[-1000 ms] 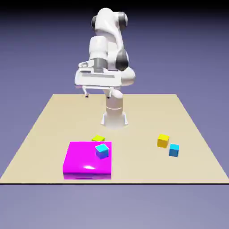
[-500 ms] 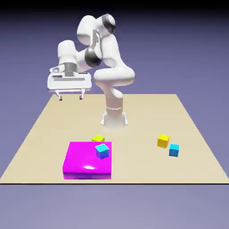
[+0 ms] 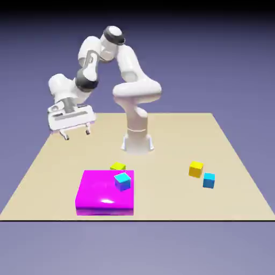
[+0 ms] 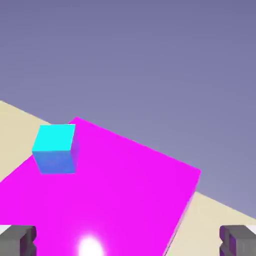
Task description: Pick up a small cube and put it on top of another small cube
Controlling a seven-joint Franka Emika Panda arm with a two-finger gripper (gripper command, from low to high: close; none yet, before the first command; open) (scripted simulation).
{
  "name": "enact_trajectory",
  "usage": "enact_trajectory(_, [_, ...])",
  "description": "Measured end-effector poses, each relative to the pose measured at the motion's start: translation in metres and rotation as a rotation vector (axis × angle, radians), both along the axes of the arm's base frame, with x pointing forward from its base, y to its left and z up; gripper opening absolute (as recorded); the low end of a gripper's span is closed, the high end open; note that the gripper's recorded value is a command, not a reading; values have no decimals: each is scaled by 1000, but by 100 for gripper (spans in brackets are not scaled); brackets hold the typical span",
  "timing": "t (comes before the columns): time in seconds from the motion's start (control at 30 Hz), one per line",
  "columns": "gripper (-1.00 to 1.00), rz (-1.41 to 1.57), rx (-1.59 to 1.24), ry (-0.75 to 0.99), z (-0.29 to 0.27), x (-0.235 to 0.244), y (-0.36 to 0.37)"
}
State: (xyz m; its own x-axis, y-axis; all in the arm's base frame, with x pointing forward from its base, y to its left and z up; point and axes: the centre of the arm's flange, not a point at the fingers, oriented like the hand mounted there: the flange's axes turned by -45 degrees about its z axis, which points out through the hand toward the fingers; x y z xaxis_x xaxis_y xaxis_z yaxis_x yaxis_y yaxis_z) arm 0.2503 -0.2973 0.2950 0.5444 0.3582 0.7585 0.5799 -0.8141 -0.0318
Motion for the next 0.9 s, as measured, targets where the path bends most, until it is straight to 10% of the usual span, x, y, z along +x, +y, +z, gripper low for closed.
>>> enact_trajectory(0.87, [0, 408, 319, -335, -240, -51, 119])
enact_trajectory(0.9, [-100, 408, 320, -335, -241, -51, 120])
